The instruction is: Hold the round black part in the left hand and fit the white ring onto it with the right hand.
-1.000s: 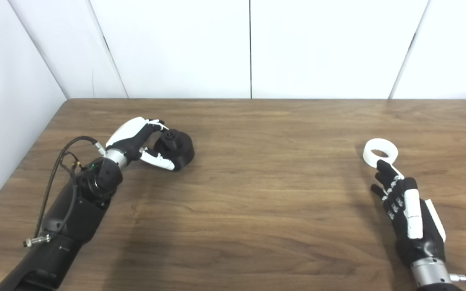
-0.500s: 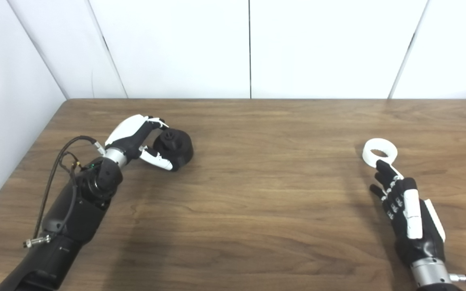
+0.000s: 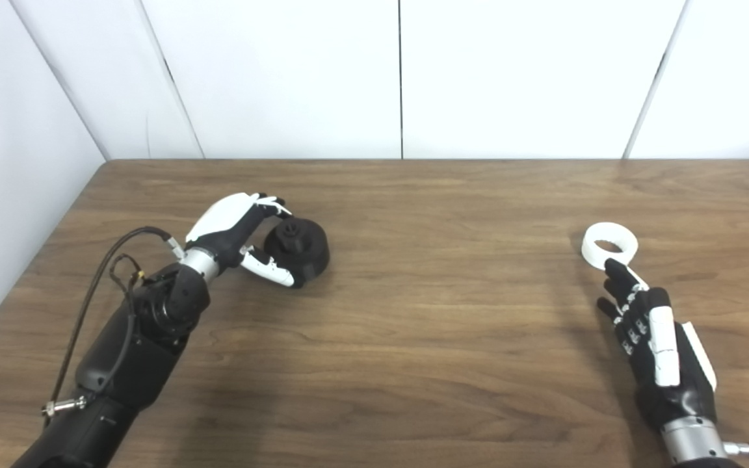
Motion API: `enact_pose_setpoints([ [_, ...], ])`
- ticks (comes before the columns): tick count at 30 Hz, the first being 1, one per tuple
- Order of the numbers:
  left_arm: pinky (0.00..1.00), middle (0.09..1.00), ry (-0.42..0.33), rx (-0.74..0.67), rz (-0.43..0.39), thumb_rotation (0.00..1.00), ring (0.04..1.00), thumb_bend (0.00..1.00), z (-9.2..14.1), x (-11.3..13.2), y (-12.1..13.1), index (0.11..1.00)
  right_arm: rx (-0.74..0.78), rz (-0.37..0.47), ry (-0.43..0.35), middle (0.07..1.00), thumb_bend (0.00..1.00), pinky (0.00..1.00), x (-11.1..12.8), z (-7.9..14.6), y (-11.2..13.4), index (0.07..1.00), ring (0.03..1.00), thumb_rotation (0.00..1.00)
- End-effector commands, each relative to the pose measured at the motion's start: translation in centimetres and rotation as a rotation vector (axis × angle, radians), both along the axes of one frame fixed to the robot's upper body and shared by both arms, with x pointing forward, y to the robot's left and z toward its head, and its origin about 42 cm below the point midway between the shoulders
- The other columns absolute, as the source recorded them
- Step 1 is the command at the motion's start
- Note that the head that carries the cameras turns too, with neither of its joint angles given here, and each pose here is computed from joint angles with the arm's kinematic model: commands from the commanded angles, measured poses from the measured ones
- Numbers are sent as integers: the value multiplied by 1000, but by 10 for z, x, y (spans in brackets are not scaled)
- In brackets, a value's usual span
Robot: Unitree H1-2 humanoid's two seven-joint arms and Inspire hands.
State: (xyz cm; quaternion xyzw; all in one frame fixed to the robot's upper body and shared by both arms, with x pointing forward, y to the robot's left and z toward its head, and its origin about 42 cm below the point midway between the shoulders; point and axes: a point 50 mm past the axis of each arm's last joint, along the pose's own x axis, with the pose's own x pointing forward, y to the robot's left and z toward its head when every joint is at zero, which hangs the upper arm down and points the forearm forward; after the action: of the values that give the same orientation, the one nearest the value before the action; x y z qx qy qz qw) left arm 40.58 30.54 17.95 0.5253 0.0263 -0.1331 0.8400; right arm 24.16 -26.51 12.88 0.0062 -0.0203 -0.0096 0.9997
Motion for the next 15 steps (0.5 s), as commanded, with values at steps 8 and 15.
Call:
enact_pose_setpoints([
  [8,897,940,-18,2,-82,260,1000,881,17,-14,-24,651,23,4,-27,945,616,919,-5,9,9,883,967,1000],
  [15,897,945,10,14,-198,261,1000,872,16,-34,-49,656,17,7,-23,951,626,929,-5,7,10,890,973,1000],
])
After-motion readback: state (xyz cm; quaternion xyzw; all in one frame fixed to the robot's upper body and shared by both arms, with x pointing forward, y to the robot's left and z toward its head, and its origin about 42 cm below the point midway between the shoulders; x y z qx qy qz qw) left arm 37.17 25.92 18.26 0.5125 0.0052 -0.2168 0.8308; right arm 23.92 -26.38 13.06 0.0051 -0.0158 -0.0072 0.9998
